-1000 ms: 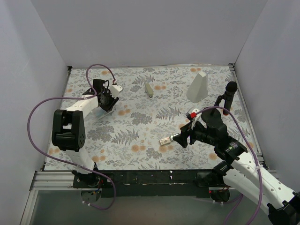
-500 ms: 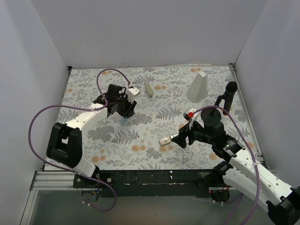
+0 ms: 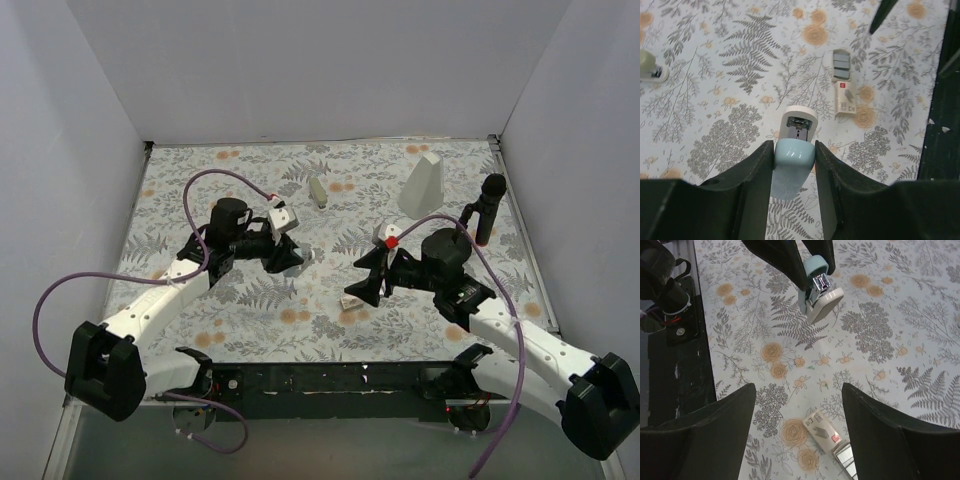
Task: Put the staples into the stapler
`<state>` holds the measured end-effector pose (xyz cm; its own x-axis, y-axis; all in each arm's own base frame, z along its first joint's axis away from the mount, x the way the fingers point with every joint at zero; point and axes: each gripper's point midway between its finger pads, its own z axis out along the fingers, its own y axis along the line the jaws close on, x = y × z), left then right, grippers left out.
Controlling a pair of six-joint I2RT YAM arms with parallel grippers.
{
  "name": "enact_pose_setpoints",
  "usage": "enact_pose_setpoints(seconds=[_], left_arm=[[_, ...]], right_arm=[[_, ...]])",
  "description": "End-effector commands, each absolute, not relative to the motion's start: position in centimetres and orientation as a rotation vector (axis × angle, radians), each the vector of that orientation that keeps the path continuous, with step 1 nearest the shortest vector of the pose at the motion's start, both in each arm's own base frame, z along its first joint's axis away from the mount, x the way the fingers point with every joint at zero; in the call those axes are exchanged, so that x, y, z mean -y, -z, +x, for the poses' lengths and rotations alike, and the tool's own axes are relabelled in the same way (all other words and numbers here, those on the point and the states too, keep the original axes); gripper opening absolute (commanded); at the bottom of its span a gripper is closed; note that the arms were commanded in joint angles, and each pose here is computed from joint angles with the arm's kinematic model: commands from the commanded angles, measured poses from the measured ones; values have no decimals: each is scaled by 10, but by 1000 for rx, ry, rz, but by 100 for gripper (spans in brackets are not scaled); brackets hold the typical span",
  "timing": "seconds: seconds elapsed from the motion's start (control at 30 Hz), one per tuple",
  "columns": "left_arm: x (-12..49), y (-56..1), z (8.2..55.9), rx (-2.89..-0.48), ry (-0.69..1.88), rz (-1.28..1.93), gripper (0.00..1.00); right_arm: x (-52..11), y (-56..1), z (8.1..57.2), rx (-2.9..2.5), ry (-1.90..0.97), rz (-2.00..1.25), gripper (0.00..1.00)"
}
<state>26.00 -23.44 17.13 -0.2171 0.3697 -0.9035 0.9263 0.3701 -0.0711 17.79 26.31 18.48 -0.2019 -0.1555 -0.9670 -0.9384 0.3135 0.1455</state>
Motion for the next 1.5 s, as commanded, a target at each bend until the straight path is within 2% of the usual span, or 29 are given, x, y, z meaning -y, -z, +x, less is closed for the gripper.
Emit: enact_pose_setpoints(seconds=[0.0, 0.57, 0.87, 0.97, 1.1, 1.17, 1.3, 1.47], left_arm=[[252, -205, 234, -1523, 941, 1241, 0], [255, -217, 209, -1408, 995, 1280, 0], [257, -220, 205, -1390, 1026, 1286, 0], [256, -220, 204, -1385, 1024, 1286, 0], [254, -220, 205, -1396, 1001, 1276, 0], [251, -223, 205, -1383, 970, 1270, 0], [247, -228, 205, -1370, 928, 1240, 0], [239, -235, 214, -1394, 909, 1163, 0]], right_arm=[[-292, -236, 182, -1275, -1017, -1149, 78], [-350, -219, 209, -1241, -1023, -1279, 79], [-361, -210, 207, -1251, -1054, -1320, 69], [-363, -211, 206, -1250, -1064, -1328, 61], [-361, -208, 205, -1275, -1062, -1334, 41], [-358, -204, 203, -1291, -1059, -1340, 35], [-349, -199, 201, -1317, -1029, -1326, 3], [-333, -205, 201, -1333, -988, -1276, 1]])
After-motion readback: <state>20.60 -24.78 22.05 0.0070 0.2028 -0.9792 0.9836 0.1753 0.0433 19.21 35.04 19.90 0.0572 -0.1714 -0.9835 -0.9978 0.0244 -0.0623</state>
